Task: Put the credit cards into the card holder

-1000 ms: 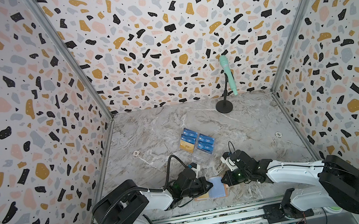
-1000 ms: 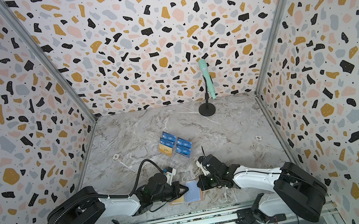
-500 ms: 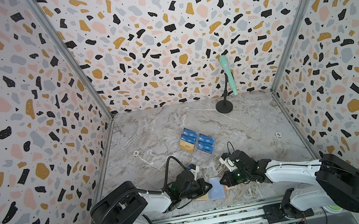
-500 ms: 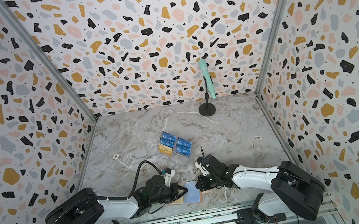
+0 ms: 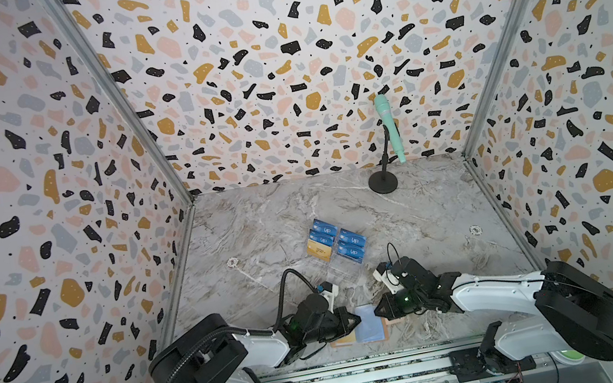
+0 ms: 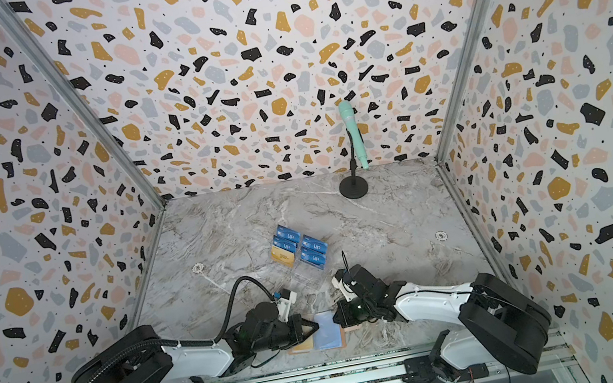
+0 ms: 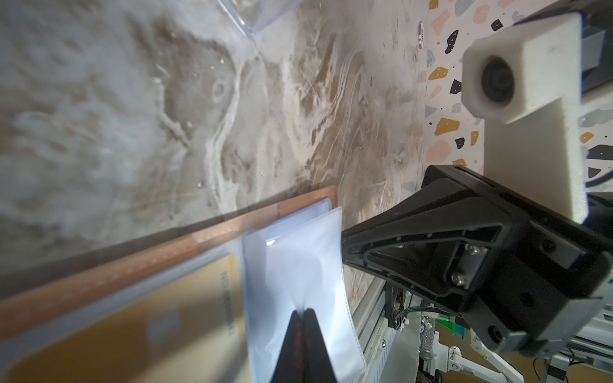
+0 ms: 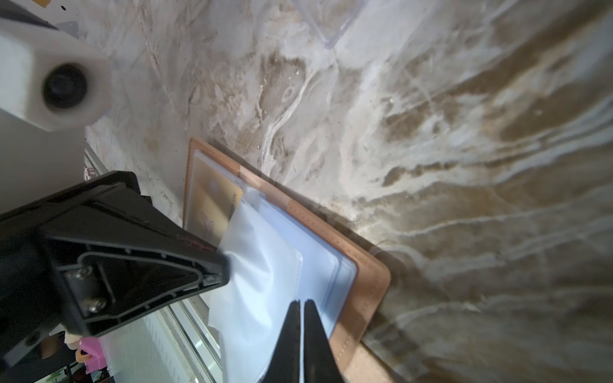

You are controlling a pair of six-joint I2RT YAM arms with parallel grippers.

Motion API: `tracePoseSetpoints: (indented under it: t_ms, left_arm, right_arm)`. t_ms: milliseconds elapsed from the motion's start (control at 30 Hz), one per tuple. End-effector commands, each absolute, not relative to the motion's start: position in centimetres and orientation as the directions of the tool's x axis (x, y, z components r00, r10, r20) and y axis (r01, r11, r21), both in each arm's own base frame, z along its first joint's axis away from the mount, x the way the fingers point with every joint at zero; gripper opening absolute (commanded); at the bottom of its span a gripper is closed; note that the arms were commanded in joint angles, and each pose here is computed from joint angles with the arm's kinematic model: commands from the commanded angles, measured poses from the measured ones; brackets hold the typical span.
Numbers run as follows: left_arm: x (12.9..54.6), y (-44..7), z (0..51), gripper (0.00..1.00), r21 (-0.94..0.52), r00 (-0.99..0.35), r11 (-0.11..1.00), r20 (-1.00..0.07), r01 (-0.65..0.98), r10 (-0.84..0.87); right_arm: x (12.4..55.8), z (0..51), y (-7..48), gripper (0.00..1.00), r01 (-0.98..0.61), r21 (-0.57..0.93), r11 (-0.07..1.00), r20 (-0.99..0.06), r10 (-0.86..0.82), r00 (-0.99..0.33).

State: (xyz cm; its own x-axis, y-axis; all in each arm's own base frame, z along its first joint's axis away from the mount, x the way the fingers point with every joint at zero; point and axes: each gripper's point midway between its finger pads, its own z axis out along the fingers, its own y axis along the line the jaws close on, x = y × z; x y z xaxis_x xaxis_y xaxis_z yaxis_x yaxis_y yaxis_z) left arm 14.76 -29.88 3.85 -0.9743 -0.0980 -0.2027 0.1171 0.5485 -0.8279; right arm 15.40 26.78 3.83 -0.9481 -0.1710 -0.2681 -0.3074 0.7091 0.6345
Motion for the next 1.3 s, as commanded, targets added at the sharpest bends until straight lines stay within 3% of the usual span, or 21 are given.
tracePoseSetpoints:
  t_ms: [0,267,800,1067,1267]
  left_arm:
    - [14.7,-30.1,5.0,0.0,-0.848,-0.969,0.509,-0.227,0.147,-0.099]
    - [14.7,-29.7,5.1,0.0,-0.848,-0.965,0.508,-0.24,0.153,-0.109]
    - [14.5,-29.5,5.2,0.0,-0.852,-0.963,0.497,-0.247,0.164,-0.106]
    - [14.3,-29.3,5.2,0.48,-0.839,-0.969,0.527,-0.224,0.138,-0.102]
    - [15.1,-28.2,6.4,0.51,-0.771,-0.96,0.622,-0.257,0.136,-0.109]
  right_arm:
    - [15.2,3.9,26.9,0.08,-0.303,0.643,0.703,-0.263,-0.169,-0.95]
    - [15.4,4.1,26.7,0.07,-0.294,0.63,0.719,-0.262,-0.16,-0.952]
    - [14.5,5.4,30.3,0.06,-0.385,0.667,0.638,-0.291,-0.252,-0.923]
    - [14.4,5.5,31.0,0.06,-0.4,0.687,0.607,-0.298,-0.267,-0.917]
    - [14.1,6.0,31.8,0.06,-0.426,0.707,0.565,-0.312,-0.291,-0.904]
